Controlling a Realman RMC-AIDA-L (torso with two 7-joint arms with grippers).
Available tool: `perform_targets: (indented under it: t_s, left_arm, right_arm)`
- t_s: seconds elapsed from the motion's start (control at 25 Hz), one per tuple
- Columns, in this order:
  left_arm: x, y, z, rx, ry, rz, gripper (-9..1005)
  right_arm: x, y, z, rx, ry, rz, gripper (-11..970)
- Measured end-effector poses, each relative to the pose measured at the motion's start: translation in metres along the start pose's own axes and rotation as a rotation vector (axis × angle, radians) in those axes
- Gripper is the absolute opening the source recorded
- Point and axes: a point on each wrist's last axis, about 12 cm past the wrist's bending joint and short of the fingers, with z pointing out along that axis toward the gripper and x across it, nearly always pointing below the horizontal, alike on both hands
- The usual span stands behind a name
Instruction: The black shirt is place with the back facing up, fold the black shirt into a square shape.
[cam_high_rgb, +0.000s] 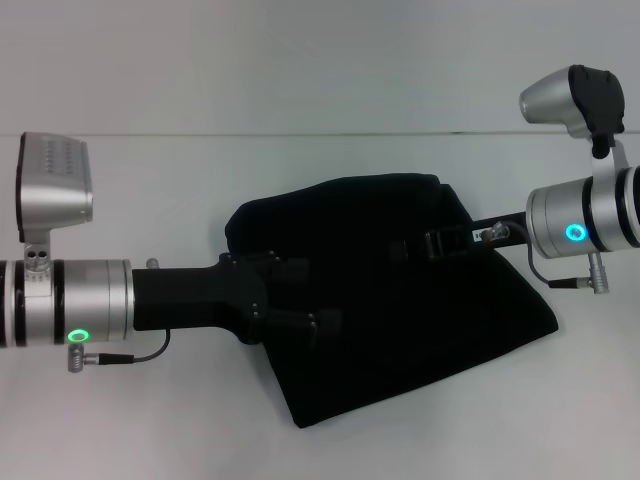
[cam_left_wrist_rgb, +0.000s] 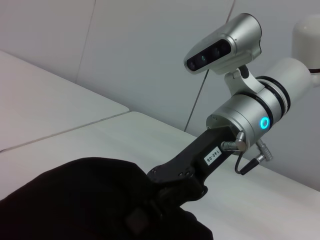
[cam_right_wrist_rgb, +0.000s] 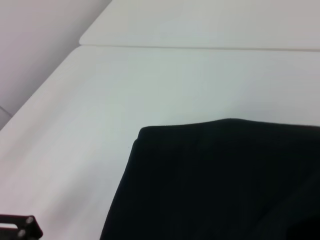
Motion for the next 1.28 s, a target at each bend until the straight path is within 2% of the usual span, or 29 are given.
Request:
perform_targets:
  t_s: [0.6,1.28]
  left_arm:
    - [0.000,0.000,0.000,0.001,-0.008,-0.001,916]
    - [-0.002,0.000,0.001,0.001,-0.011,-0.027,899]
  right_arm:
    - [-0.007,-0.004,-0.015,-0.017,-0.058,-0.015,129]
    - [-0.008,-0.033,-0.051,0.064,-0.062,0.034,157]
